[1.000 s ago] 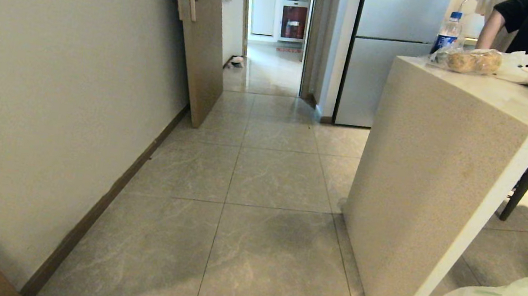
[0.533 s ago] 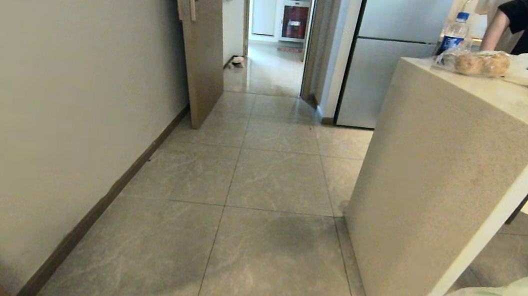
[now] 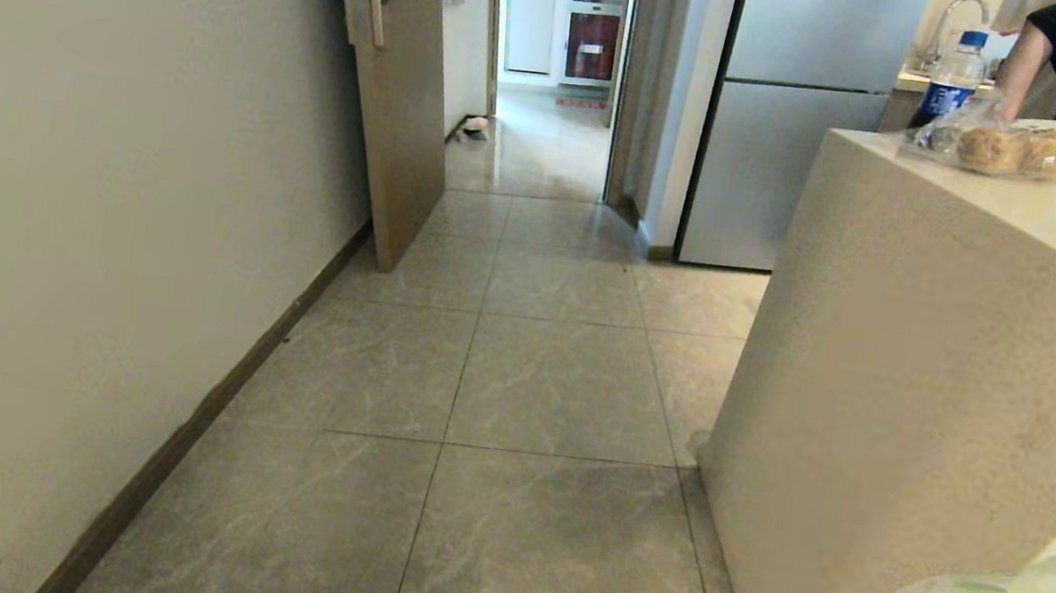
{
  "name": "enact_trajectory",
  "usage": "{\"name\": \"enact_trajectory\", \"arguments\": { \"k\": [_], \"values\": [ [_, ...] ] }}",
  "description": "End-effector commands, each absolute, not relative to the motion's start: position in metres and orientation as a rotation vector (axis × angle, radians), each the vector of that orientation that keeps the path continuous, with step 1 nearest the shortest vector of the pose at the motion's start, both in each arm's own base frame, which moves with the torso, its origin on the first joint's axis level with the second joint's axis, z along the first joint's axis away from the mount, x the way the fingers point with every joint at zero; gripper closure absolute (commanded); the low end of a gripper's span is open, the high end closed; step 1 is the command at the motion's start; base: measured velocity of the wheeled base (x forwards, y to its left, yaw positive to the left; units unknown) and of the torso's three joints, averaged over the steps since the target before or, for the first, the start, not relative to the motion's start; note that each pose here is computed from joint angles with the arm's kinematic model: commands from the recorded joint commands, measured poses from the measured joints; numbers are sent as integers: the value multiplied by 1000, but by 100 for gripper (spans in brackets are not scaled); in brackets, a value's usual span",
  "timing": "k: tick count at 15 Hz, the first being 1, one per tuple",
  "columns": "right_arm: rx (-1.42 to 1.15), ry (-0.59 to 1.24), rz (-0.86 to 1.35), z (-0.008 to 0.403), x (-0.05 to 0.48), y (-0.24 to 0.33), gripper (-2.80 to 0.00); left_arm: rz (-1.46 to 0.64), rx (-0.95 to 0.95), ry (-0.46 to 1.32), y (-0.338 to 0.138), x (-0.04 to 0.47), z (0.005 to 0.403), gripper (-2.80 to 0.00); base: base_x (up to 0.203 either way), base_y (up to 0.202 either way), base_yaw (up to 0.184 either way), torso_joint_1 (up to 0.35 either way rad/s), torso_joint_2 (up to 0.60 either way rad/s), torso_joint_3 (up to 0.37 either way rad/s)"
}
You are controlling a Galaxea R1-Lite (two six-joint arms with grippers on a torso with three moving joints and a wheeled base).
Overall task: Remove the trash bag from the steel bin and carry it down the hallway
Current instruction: Put the trash bag at the door
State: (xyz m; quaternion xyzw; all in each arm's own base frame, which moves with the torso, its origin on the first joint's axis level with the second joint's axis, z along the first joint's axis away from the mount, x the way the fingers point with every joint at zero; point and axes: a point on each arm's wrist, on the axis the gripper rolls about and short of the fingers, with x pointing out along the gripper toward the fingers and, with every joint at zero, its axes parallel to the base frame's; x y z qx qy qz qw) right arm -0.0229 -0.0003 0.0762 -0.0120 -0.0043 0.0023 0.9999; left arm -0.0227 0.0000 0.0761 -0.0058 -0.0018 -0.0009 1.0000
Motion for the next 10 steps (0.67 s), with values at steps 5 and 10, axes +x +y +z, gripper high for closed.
{"name": "enact_trajectory", "arguments": {
  "k": [5, 10],
  "values": [
    [-24, -8, 5, 76, -23, 0, 0, -2, -12, -5, 0, -23, 76, 0, 190, 0, 1, 1, 2, 4],
    [-24, -8, 3, 76, -23, 0, 0, -2, -12, -5, 0, -23, 76, 0, 190, 0, 0, 1, 0, 3]
  ]
}}
